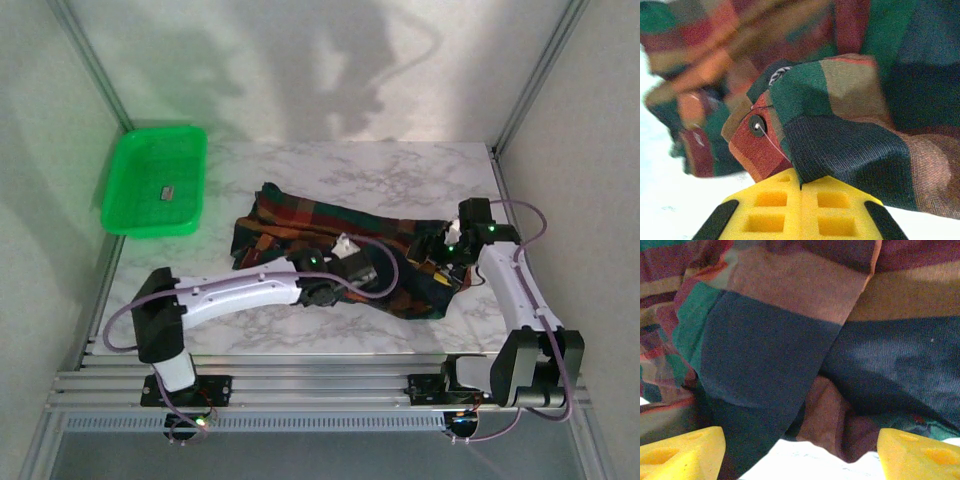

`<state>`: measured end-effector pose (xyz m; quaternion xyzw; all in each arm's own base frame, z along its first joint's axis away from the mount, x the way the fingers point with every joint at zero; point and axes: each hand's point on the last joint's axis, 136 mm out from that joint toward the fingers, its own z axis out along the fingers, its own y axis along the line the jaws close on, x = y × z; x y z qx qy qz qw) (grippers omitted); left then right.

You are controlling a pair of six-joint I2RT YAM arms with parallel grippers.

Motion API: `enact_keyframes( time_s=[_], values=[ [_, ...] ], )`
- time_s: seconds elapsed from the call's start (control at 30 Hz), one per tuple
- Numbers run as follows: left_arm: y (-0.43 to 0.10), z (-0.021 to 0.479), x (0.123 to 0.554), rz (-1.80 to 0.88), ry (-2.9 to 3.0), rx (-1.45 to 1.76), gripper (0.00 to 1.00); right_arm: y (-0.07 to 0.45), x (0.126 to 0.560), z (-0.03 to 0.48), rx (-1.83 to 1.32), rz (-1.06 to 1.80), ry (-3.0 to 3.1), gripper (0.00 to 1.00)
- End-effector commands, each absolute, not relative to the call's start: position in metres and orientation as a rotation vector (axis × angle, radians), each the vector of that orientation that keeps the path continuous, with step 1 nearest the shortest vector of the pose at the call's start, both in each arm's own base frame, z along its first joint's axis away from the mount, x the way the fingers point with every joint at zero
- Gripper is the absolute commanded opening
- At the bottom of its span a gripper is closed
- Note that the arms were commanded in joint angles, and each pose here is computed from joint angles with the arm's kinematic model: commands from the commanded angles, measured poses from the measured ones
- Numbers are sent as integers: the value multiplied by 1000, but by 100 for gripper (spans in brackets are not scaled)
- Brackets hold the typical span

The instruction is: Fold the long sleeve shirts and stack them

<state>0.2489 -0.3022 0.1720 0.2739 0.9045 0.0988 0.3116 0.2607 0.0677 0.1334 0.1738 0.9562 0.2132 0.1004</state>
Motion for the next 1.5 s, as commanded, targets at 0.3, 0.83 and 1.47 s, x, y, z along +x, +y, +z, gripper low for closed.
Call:
enact_keyframes(
  time_s=[0.3, 0.83, 1.47],
  values=[
    [-288, 287, 371, 493, 2059, 541, 0, 54, 310, 134, 549, 567, 2777, 79],
    [-310, 273, 421, 473, 2044, 576, 0, 43, 336, 102, 586, 486, 2819, 73],
    [-327, 271, 413, 334, 2080, 530, 0, -10, 403, 81, 893, 361, 2623, 30]
  ],
)
